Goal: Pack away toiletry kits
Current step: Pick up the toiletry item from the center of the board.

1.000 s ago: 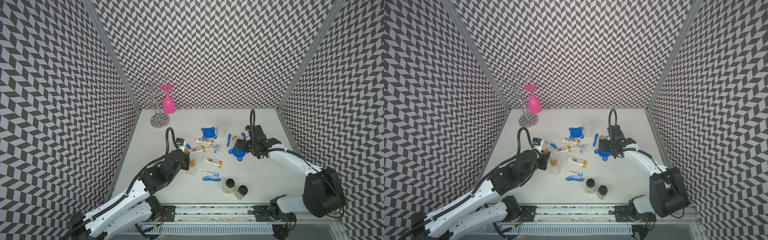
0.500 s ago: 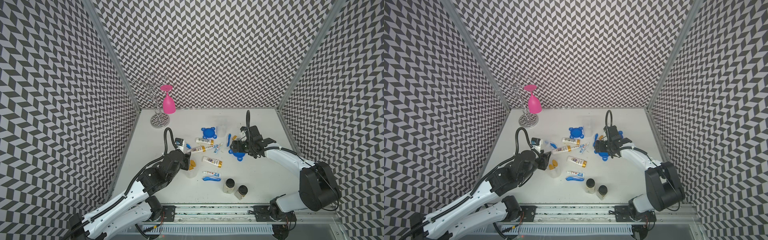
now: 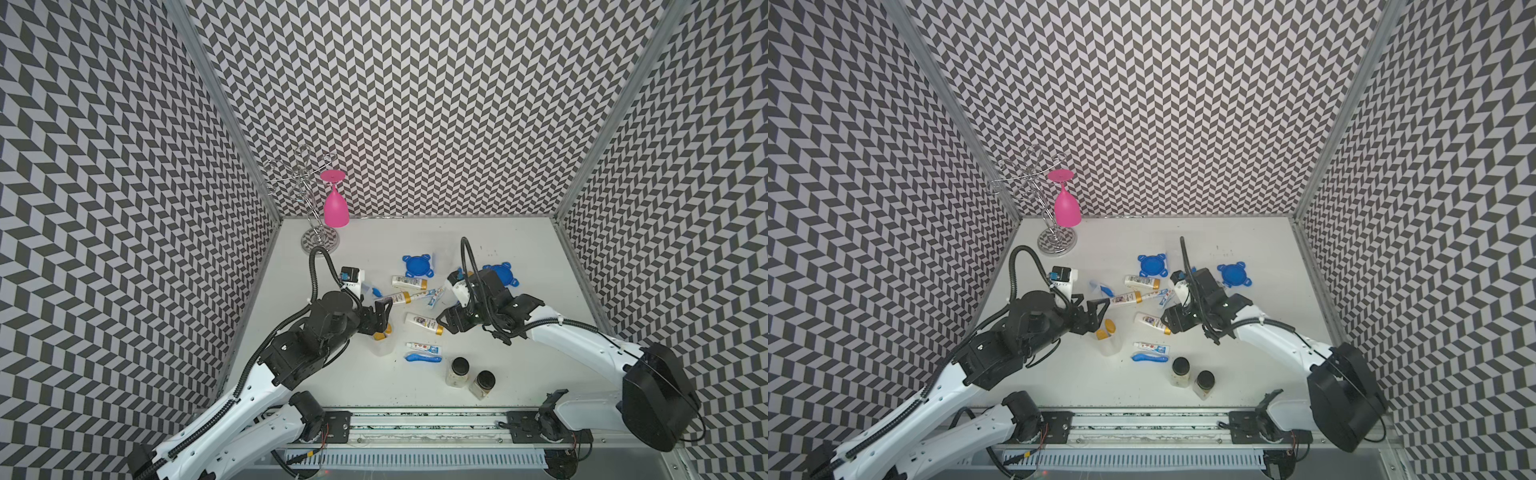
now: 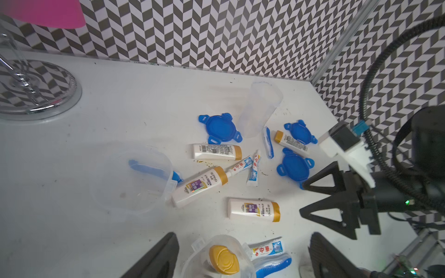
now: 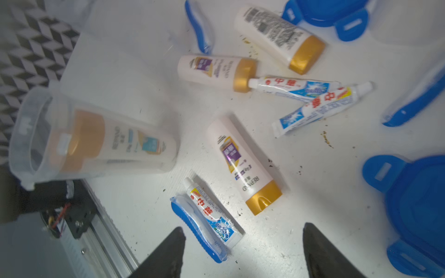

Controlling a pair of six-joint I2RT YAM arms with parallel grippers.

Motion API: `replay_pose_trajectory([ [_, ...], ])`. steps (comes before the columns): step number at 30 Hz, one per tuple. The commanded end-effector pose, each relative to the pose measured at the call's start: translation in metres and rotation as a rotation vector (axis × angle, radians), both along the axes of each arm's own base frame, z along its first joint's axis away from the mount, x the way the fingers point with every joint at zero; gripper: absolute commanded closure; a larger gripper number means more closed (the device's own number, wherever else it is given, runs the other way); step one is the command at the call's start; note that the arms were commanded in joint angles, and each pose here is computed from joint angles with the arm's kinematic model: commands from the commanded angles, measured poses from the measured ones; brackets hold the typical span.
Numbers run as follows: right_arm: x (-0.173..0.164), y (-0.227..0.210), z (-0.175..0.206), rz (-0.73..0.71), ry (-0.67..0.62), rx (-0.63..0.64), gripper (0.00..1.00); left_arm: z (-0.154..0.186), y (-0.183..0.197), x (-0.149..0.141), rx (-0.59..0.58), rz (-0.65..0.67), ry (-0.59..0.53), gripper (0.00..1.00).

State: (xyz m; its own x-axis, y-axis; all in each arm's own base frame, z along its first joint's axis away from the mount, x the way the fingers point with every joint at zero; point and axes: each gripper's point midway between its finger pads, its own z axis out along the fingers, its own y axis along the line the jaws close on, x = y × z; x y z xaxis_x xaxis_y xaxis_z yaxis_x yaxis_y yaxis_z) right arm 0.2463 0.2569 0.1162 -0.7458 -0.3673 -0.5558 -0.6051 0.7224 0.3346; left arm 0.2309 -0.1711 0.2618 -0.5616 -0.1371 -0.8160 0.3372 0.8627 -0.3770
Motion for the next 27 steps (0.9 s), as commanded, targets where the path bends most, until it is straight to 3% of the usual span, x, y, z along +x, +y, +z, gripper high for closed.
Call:
replay_pose_trajectory([
  [1, -0.011, 0.02, -0.012, 0.143, -0.03, -0.06, 0.3, 0.017, -0.006, -0.012, -0.124, -0.062, 0.061, 0.12],
  [10, -0.028, 0.05, -0.044, 0.275, -0.037, -0.171, 0.48, 0.014, 0.006, -0.019, -0.176, -0.001, 0.124, 0.12],
  [19, -0.034, 0.057, -0.075, 0.317, -0.039, -0.256, 0.48, 0.014, 0.011, -0.02, -0.207, 0.025, 0.116, 0.12],
  [27, -0.03, 0.042, -0.109, 0.26, -0.041, -0.388, 0.53, 0.018, 0.012, -0.014, -0.195, 0.034, 0.099, 0.12],
])
